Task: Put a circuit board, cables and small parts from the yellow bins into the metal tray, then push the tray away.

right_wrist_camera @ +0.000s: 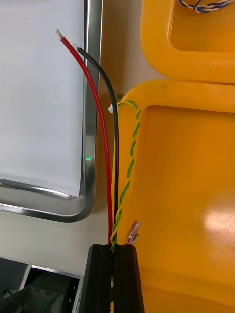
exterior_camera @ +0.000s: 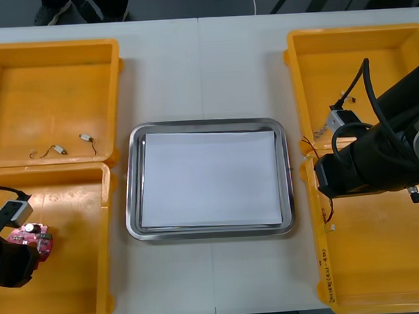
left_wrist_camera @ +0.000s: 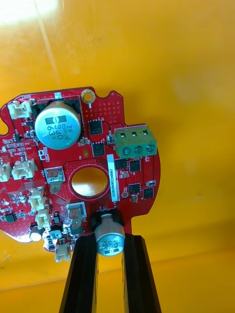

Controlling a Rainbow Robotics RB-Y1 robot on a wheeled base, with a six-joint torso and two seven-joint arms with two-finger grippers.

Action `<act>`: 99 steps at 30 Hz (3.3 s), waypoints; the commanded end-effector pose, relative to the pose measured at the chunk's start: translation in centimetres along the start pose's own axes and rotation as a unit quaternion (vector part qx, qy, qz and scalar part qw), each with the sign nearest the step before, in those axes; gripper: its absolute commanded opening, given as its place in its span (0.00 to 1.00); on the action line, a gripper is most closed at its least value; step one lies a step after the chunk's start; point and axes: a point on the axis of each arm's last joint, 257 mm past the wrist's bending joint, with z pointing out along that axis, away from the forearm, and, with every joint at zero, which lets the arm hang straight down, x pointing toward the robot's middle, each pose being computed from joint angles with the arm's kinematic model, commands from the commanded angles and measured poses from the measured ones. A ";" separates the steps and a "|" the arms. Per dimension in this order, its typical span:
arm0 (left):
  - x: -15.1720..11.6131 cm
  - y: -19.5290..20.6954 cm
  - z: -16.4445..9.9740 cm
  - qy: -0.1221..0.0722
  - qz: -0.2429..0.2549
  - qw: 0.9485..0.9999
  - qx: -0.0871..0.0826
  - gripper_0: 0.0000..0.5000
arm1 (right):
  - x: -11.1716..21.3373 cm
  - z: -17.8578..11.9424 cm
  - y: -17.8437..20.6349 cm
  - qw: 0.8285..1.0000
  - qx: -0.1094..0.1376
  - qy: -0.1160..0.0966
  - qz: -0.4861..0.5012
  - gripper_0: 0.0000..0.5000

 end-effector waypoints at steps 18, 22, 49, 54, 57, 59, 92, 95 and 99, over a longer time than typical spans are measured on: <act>0.2 0.9 0.4 0.012 0.085 0.996 -0.012 0.99 | -0.3 -0.3 1.5 1.000 -0.015 -0.002 0.006 0.00; -0.1 1.4 -0.1 0.009 0.083 0.996 -0.015 1.00 | -0.2 -0.2 1.4 1.000 -0.015 -0.002 0.006 0.00; -5.3 1.7 -6.1 -0.067 -0.170 0.983 -0.018 1.00 | -0.2 -0.1 1.3 1.000 -0.014 -0.002 0.008 0.00; -6.1 1.1 -6.0 -0.070 -0.268 0.961 -0.013 1.00 | -0.1 -0.1 1.3 1.000 -0.013 0.000 0.008 0.00; -6.4 0.9 -5.8 -0.072 -0.325 0.943 -0.016 1.00 | -0.1 -0.1 1.2 1.000 -0.012 -0.001 0.008 0.00; -6.6 0.9 -5.6 -0.073 -0.361 0.930 -0.024 1.00 | -0.1 -0.1 1.2 1.000 -0.012 -0.001 0.008 0.00; -7.9 -1.9 -1.8 -0.084 -0.561 0.823 -0.009 1.00 | -0.1 -0.1 0.6 1.000 -0.001 -0.002 0.011 0.00; -8.0 -2.0 -1.4 -0.084 -0.564 0.821 -0.007 1.00 | -0.1 -0.1 0.5 1.000 0.001 -0.001 0.011 0.00; -8.1 -1.7 -0.6 -0.082 -0.568 0.819 -0.006 1.00 | -0.2 -0.1 0.5 1.000 0.000 -0.002 0.011 0.00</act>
